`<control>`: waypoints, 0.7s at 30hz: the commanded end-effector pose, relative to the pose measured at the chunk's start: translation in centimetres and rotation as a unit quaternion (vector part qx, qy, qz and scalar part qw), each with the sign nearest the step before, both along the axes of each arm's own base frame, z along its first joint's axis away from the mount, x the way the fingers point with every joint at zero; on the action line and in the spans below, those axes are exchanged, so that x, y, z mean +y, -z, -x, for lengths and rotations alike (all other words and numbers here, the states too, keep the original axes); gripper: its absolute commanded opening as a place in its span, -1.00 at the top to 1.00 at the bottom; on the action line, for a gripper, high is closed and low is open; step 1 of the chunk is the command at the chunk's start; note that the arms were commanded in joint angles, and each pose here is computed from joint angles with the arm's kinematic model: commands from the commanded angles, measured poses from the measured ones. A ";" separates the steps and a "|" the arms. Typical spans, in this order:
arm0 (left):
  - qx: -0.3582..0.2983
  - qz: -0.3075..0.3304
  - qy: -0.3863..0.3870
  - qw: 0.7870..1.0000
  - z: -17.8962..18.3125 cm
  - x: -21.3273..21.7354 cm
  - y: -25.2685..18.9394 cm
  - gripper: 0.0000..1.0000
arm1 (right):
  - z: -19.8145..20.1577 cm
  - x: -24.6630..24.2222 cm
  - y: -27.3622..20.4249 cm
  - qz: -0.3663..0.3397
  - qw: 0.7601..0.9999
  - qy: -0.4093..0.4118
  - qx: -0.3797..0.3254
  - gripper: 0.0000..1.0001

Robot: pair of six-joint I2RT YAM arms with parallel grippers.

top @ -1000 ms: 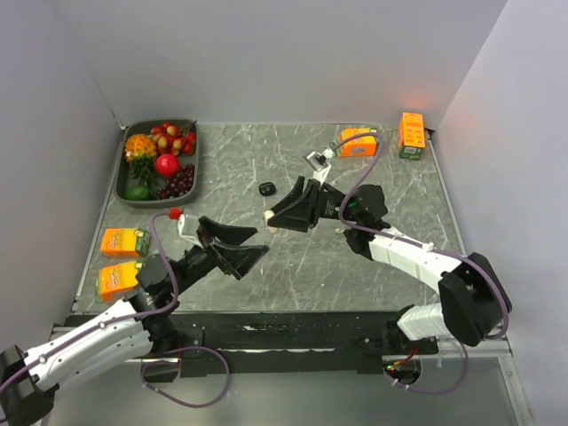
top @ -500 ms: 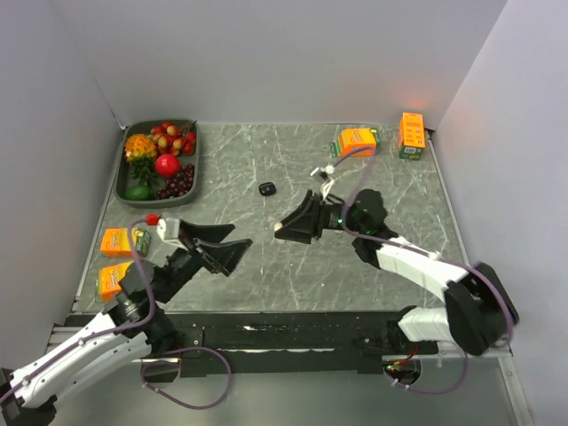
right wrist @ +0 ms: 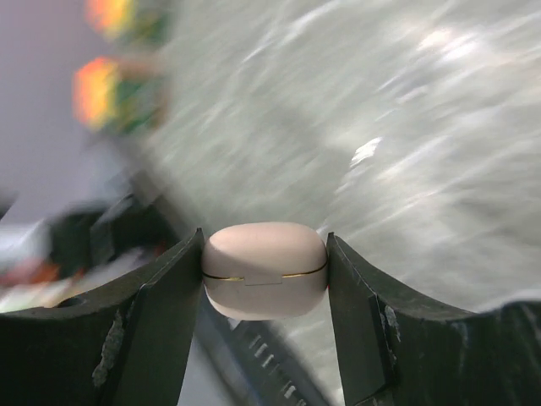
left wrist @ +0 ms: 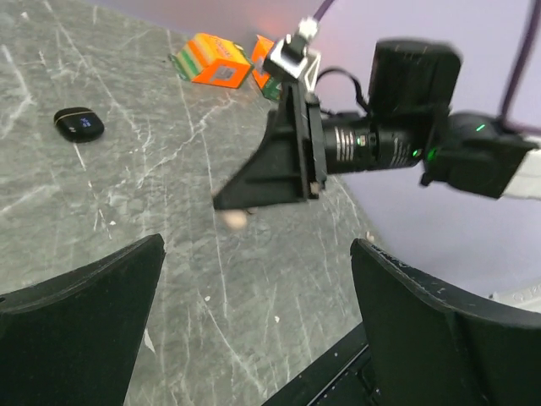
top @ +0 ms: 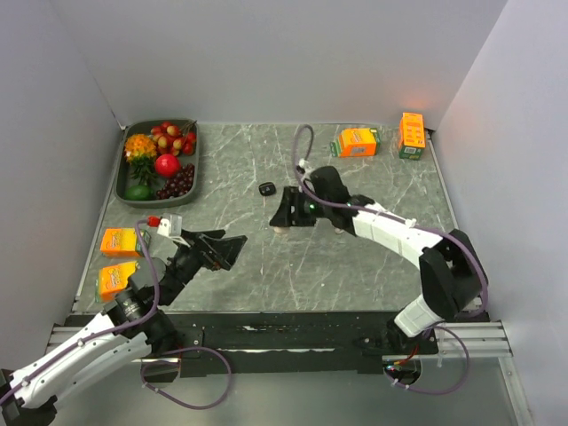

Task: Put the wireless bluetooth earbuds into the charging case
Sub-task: Adjust the charging case at the center of the board.

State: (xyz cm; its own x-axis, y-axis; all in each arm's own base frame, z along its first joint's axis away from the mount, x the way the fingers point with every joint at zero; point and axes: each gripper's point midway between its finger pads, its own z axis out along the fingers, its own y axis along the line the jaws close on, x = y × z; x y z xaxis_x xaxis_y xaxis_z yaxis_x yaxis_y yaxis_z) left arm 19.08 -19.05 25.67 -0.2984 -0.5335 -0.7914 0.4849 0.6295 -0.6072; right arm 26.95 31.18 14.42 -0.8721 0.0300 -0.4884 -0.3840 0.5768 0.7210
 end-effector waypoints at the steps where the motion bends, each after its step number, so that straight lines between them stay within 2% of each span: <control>1: 0.020 0.021 -0.032 0.999 -0.7 0.8 0.0 -0.96 | -2.3 -6.6 4.7 0.318 0.942 0.102 -0.027 1.00; 2: 0.027 0.019 -0.041 0.999 -0.9 0.9 0.4 -0.97 | -4.2 -8.2 3.8 0.365 0.917 0.153 -0.055 1.00; 3: 0.035 0.014 -0.045 0.998 -1.0 1.0 0.9 -0.97 | -4.1 -9.1 4.2 0.393 0.904 0.161 -0.049 1.00; 7: 0.070 0.005 -0.052 0.996 -1.2 0.9 2.4 -0.98 | -5.3 -9.9 6.2 0.445 0.875 0.186 -0.033 1.00; 19: 0.114 0.000 -0.023 0.993 -0.7 -0.5 5.4 -0.98 | -4.0 -8.2 11.4 0.453 0.880 0.141 0.020 1.00; 21: 0.116 -0.002 -0.024 0.993 -0.8 -0.6 5.5 -0.96 | -3.8 -8.0 11.4 0.448 0.883 0.139 0.026 0.89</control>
